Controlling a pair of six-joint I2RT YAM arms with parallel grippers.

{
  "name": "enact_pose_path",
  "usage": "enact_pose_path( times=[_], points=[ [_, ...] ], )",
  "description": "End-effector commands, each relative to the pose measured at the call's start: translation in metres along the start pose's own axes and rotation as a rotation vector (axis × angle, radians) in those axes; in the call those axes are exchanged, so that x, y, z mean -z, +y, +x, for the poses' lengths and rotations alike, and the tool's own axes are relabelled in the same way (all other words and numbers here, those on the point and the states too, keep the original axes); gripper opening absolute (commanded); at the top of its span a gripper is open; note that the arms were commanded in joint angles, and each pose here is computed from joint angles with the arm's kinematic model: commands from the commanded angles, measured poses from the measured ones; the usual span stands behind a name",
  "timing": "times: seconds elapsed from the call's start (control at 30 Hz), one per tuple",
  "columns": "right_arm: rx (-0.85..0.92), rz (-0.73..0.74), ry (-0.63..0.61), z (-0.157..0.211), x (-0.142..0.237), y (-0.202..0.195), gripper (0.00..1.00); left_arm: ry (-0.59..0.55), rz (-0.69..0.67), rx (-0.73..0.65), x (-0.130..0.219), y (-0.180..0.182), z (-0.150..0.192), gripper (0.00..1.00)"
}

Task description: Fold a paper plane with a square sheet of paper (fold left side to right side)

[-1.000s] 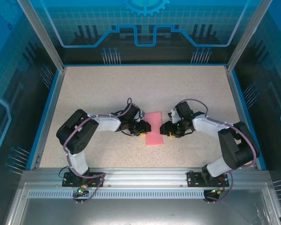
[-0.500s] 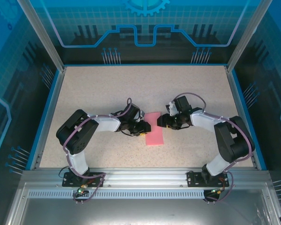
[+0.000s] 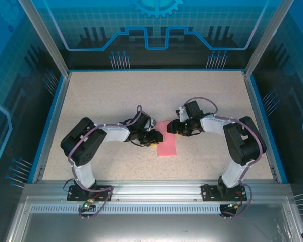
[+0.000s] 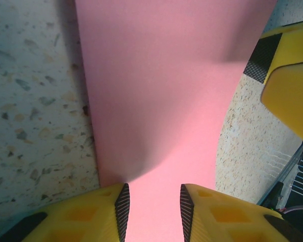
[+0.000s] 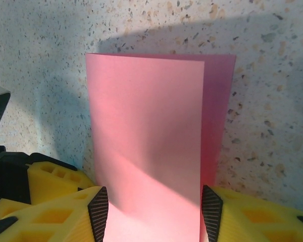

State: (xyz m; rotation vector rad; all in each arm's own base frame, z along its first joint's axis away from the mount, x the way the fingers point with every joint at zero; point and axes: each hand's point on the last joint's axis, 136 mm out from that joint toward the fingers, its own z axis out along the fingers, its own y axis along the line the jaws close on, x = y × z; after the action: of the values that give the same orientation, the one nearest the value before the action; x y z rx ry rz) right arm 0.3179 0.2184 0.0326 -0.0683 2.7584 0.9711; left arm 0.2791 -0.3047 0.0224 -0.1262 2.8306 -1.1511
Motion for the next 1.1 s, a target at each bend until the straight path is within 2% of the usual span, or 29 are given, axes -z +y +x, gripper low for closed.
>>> enact_pose_path(
  times=[0.0, 0.1, 0.3, 0.53, 0.67, 0.8, 1.07],
  points=[
    [0.016, -0.028, 0.001, -0.006, -0.003, 0.002, 0.54, 0.027, -0.049, 0.01, -0.002, 0.014, 0.013, 0.36],
    [0.017, -0.042, 0.005, -0.007, -0.004, 0.004, 0.51, 0.026, -0.047, 0.007, -0.002, 0.013, 0.013, 0.36],
    [0.024, -0.048, 0.008, -0.007, 0.0, 0.008, 0.37, -0.003, -0.03, -0.042, 0.007, 0.003, 0.008, 0.38],
    [0.037, -0.049, 0.019, -0.007, 0.011, 0.015, 0.2, -0.124, 0.028, -0.249, 0.052, -0.034, 0.003, 0.49],
    [0.023, -0.058, 0.037, -0.008, 0.019, 0.022, 0.17, -0.156, 0.024, -0.409, 0.073, -0.052, 0.019, 0.54],
    [-0.006, -0.061, 0.07, -0.007, 0.026, 0.028, 0.16, -0.137, -0.046, -0.553, 0.08, -0.061, 0.047, 0.57],
    [-0.055, -0.063, 0.113, -0.005, 0.028, 0.031, 0.16, -0.096, -0.222, -0.719, 0.056, -0.075, 0.081, 0.6]
  ],
)
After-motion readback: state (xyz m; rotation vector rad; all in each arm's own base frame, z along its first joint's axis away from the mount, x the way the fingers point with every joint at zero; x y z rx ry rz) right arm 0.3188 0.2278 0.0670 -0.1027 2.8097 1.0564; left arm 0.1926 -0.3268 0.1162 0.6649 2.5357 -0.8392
